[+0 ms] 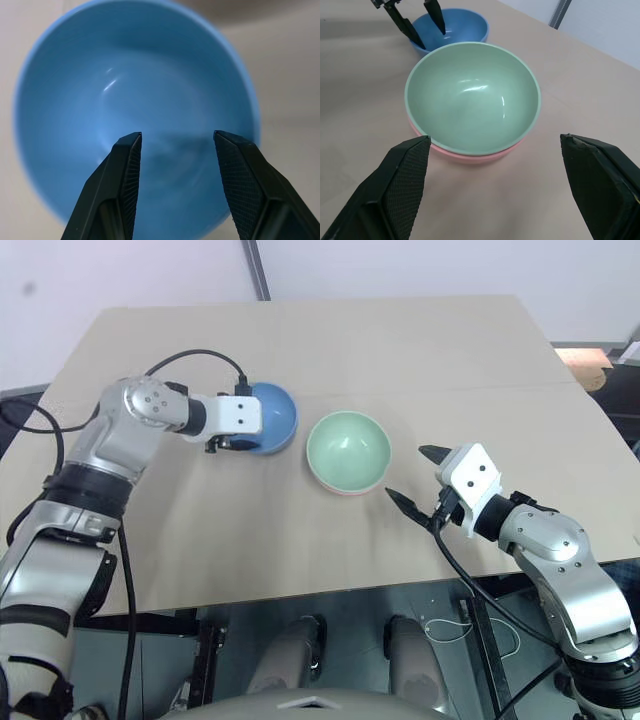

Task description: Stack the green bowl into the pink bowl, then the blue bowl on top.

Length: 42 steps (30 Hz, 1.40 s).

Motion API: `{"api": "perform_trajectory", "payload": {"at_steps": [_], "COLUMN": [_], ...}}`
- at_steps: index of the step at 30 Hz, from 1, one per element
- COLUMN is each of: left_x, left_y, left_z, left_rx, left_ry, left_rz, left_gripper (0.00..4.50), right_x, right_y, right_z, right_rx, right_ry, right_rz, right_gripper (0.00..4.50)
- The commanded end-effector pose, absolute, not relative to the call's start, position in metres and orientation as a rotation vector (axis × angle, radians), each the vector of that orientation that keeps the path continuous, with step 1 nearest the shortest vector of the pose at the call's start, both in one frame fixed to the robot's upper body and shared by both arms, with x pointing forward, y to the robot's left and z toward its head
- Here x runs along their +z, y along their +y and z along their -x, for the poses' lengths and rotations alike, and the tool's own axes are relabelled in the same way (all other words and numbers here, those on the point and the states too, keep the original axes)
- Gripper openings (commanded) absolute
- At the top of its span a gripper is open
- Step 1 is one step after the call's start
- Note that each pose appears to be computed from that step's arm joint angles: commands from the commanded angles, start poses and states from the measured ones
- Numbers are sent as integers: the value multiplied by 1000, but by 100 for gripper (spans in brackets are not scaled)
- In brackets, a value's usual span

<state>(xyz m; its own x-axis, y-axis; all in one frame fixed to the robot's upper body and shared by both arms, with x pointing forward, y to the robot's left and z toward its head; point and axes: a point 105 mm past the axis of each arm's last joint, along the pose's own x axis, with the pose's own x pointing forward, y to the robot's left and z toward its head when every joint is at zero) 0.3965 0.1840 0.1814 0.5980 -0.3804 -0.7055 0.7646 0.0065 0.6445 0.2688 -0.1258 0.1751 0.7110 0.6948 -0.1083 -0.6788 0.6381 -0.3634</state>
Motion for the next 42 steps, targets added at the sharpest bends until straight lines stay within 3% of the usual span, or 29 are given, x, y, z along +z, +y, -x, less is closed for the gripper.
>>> {"api": "perform_trajectory", "payload": {"at_steps": [1, 5, 8, 18, 23, 27, 31, 34, 37, 42], "left_x": [197, 213, 220, 217, 199, 186, 173, 171, 174, 178], "left_y": [184, 192, 192, 196, 200, 197, 186, 180, 175, 171], "left_z": [-396, -398, -385, -365, -374, -394, -402, -405, -408, -404], "left_rx": [-907, -869, -940, -997, -926, -822, -837, -847, -844, -888], "left_ry": [332, 307, 308, 354, 388, 370, 352, 333, 303, 269], "left_rz": [-1237, -1213, -1137, -1048, -1126, -1223, -1262, -1274, -1274, -1272], "left_gripper": [242, 242, 242, 242, 242, 242, 242, 166, 20, 4], "right_x": [185, 185, 185, 184, 184, 184, 186, 188, 190, 192], "right_y": [-121, -121, -121, -118, -117, -116, -114, -113, -111, -110], "right_z": [-263, -263, -263, -266, -268, -269, -270, -268, -263, -260], "right_rx": [793, 790, 790, 801, 807, 811, 826, 836, 850, 857], "right_ry": [-96, -96, -95, -97, -102, -105, -119, -133, -143, -153], "right_rz": [422, 423, 422, 419, 420, 419, 413, 401, 391, 380], "right_gripper": [450, 450, 450, 450, 450, 450, 450, 450, 450, 450]}}
